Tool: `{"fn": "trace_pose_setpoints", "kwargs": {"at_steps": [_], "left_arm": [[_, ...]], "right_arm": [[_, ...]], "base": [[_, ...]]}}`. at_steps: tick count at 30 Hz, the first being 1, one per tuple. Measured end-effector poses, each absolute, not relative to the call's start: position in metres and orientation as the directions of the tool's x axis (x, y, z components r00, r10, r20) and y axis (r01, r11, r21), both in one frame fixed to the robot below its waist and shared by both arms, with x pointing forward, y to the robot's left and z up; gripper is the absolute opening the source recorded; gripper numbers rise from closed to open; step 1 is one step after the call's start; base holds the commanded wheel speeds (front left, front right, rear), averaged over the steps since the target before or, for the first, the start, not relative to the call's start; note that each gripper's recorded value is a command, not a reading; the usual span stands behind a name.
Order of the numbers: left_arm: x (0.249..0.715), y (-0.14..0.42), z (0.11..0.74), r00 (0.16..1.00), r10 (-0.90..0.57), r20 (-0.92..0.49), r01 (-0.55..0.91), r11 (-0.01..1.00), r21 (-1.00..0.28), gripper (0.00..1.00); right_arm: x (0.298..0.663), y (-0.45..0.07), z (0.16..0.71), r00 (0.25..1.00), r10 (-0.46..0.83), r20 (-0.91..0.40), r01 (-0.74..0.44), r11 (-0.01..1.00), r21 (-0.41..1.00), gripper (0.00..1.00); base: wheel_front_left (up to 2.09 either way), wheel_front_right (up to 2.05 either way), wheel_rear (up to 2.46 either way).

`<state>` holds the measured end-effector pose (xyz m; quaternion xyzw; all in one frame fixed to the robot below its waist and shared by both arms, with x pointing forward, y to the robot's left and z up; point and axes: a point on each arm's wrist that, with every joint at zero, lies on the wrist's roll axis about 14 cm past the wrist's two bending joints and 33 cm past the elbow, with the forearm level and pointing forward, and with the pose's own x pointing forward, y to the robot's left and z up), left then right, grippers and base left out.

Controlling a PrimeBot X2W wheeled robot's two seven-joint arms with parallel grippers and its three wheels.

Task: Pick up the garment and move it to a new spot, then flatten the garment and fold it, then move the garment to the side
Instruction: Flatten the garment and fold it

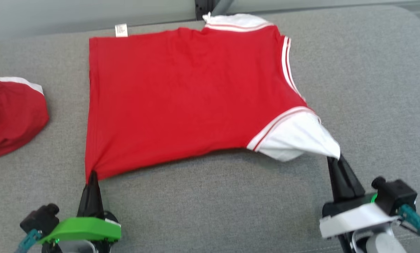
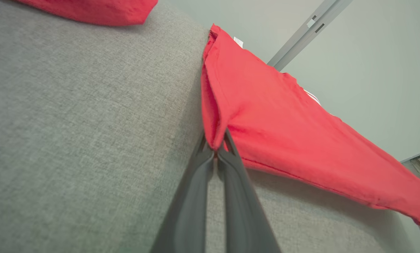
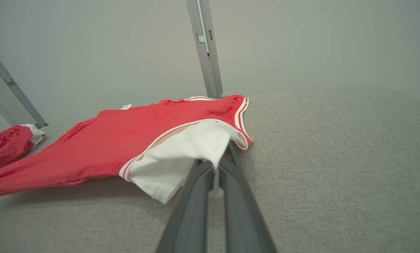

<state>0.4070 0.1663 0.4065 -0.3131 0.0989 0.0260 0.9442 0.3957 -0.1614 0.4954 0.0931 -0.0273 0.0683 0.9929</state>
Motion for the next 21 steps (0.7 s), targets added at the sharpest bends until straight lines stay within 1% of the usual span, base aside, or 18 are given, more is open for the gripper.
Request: {"fn": "trace_pose_setpoints", "kwargs": {"at_steps": [7,16,21], "left_arm": [[0.37,0.166,0.414,0.98,0.001,-0.199,-0.124,0.785,-0.607,0.0],[0.337,0.17,0.417,0.977,0.021,-0.211,-0.145,0.791,-0.594,0.0],[0.328,0.17,0.417,0.975,0.027,-0.218,-0.154,0.791,-0.592,0.0]], "right_arm": [[0.351,-0.156,0.49,0.993,0.12,0.022,-0.121,0.966,0.229,0.0],[0.316,-0.167,0.484,0.997,0.076,-0.028,-0.067,0.969,0.238,0.0],[0.307,-0.167,0.482,0.997,0.069,-0.042,-0.057,0.968,0.245,0.0]], "base": [[0.0,0.0,0.0],[0.0,0.0,0.0],[0.0,0.0,0.0]]}}
